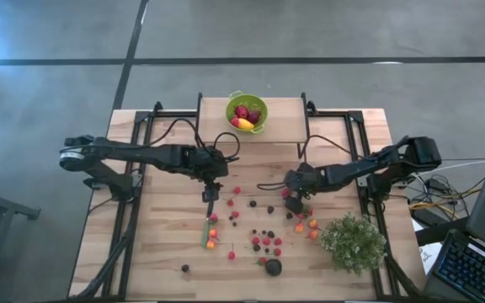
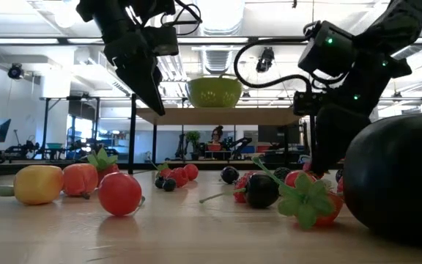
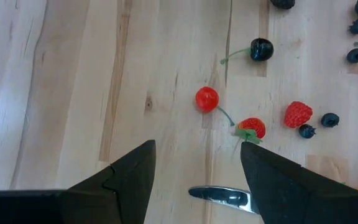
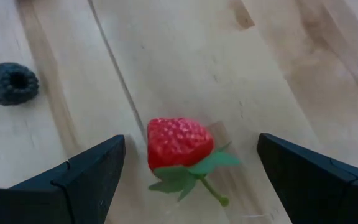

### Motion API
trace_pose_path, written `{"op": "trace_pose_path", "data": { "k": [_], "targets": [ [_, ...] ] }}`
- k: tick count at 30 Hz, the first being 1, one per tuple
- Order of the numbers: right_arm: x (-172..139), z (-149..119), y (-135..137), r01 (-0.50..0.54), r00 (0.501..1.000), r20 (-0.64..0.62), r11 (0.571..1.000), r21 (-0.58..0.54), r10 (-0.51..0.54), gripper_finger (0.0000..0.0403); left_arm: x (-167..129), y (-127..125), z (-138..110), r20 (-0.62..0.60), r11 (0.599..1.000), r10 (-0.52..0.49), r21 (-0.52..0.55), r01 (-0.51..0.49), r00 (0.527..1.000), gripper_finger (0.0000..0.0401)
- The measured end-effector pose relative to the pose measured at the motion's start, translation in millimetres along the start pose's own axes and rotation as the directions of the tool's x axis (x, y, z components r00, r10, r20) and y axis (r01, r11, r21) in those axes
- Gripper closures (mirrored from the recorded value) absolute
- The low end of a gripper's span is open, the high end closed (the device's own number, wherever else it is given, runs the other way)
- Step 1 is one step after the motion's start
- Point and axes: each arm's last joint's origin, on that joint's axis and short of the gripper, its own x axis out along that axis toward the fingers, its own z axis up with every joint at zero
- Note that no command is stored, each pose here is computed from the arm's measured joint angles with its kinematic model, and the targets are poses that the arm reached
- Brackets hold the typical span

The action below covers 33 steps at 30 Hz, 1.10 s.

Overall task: Pick & Place Fruit
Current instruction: Put the strawberry into the green colander on the shelf

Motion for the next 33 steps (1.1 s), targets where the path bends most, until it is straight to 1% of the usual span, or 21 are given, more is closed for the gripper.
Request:
{"op": "trace_pose_path", "data": {
  "k": [4,8,16,20,33],
  "targets": [
    [5.8,-1.7,0.1,0.015,1.000,-0.013,1.000,-0.003,-0.015,0.0040,0.0,0.0,0.2,0.002,1.000,0.000,-0.001,0.000,1.000,0.0160],
    [7.7,-2.1,0.1,0.019,1.000,-0.016,0.999,0.029,-0.018,0.0050,0.0,0.0,0.3,0.003,1.000,0.000,-0.002,0.000,1.000,0.0160],
    [4.0,-0.8,-0.4,0.024,1.000,0.003,1.000,0.005,-0.024,0.0076,0.0,0.0,0.6,0.006,1.000,0.000,-0.011,0.000,1.000,0.0160],
    [0.7,0.1,-0.8,0.019,1.000,0.013,1.000,0.008,-0.019,0.0097,-0.1,0.0,0.7,0.008,1.000,0.000,-0.011,0.000,1.000,0.0160],
    [-0.7,0.2,-1.0,0.017,1.000,0.016,1.000,0.003,-0.017,0.0184,-0.1,0.0,1.4,0.015,1.000,0.000,-0.011,0.001,1.000,0.0160]
  ]
}}
